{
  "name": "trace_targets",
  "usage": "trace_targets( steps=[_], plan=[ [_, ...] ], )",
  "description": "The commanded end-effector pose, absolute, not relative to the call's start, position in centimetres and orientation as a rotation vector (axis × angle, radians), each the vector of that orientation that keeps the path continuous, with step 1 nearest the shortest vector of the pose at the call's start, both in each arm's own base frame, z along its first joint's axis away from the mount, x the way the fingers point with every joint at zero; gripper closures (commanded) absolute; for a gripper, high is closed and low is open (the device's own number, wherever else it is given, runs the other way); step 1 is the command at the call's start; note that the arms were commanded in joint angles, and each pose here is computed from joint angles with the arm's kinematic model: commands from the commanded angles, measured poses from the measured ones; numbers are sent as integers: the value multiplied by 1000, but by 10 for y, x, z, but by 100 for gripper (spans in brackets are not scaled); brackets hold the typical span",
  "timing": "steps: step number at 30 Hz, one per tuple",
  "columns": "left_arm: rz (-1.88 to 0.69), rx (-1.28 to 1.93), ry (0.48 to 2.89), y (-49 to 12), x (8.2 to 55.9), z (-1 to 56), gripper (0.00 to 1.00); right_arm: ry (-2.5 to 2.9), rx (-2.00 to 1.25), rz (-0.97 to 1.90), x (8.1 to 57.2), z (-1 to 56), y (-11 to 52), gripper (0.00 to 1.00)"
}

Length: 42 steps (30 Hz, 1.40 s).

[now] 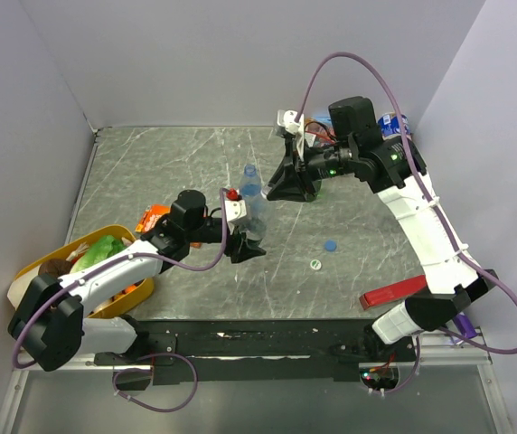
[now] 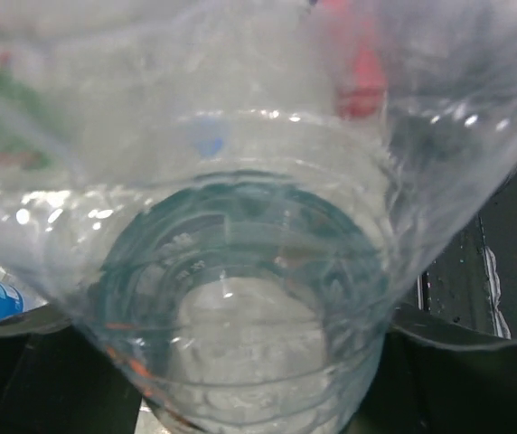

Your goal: Screw on the bottle caps

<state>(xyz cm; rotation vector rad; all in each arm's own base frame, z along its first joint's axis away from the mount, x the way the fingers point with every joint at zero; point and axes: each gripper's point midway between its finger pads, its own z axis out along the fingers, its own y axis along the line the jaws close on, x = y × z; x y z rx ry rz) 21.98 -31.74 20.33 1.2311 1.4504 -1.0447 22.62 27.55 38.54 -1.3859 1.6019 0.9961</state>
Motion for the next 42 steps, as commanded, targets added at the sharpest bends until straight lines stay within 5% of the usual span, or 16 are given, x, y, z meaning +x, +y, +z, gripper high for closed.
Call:
trace_targets(
  steps=[1, 5, 10, 11, 13, 15, 17, 29, 42],
  plan=[
    [-1054, 1236, 1332, -327, 223, 233, 32, 1586, -1417, 1027, 220, 382, 284, 83],
    [-1062, 1225, 1336, -328, 223, 231, 44, 1612, -1429, 997, 224, 374, 283, 72],
    [-1020, 1166, 1366, -321, 229, 228, 62, 1597, -1428, 899, 230, 383, 275, 33],
    [-1009, 1153, 1379, -318, 229, 222, 73, 1598, -1413, 850, 236, 387, 271, 30],
    [-978, 1123, 1388, -310, 233, 221, 75, 1560, -1384, 794, 237, 407, 263, 26],
    [-948, 1113, 1413, -299, 234, 213, 80, 1557, -1335, 733, 245, 419, 250, 24],
    [-906, 1116, 1441, -289, 235, 199, 99, 1580, -1350, 659, 248, 405, 236, 25],
    [-882, 1024, 1552, -252, 212, 162, 99, 1454, -2137, 321, 216, 162, 162, 36],
    [-896, 963, 1601, -239, 227, 163, 99, 1293, -2443, 249, 226, 61, 145, 32]
  ],
)
